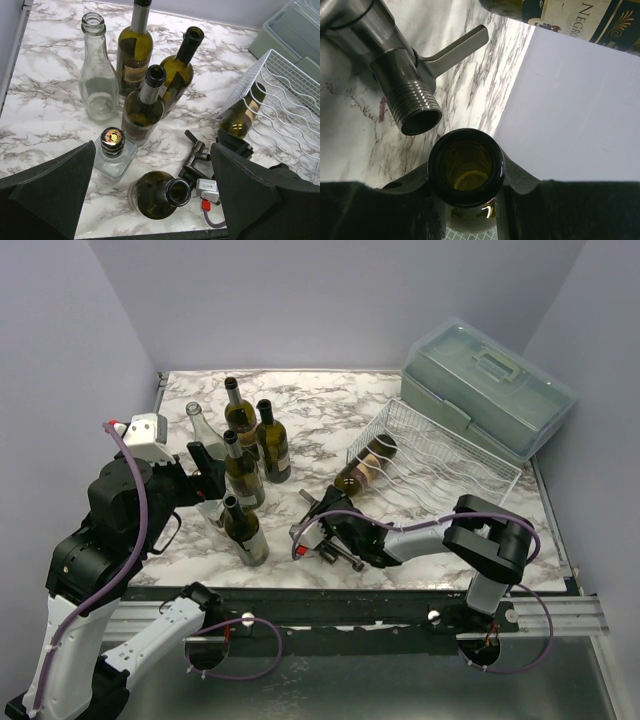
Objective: Put the wine bottle on the wine rack
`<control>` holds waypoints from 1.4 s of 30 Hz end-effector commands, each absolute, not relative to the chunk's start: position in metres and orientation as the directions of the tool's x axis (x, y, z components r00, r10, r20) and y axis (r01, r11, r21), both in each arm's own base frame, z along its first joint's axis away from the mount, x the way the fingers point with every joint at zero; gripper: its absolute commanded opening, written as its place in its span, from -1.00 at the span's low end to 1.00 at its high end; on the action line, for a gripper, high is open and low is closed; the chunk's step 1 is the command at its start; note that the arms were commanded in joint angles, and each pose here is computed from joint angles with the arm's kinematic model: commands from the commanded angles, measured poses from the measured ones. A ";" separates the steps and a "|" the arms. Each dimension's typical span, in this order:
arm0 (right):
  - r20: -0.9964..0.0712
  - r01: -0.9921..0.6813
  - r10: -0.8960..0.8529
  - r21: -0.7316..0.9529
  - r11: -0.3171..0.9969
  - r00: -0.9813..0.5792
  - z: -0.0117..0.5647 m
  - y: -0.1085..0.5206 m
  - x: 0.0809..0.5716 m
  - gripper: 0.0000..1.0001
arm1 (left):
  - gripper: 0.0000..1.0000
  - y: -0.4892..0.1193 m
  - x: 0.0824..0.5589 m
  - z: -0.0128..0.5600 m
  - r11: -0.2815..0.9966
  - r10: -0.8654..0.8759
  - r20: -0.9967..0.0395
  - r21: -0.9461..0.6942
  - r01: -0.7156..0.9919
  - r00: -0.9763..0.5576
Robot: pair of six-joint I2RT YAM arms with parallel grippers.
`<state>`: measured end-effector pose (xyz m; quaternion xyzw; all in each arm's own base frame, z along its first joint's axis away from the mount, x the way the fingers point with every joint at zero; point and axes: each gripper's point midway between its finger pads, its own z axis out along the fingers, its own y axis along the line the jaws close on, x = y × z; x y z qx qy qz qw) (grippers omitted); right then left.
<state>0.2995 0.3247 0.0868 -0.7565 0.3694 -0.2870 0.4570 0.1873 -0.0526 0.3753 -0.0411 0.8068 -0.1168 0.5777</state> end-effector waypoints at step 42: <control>-0.089 -0.472 -0.872 -0.865 -0.172 0.481 0.061 0.286 0.323 0.99 | 0.98 -0.052 0.181 0.385 0.961 -0.231 -0.924 -0.267 0.079 -0.305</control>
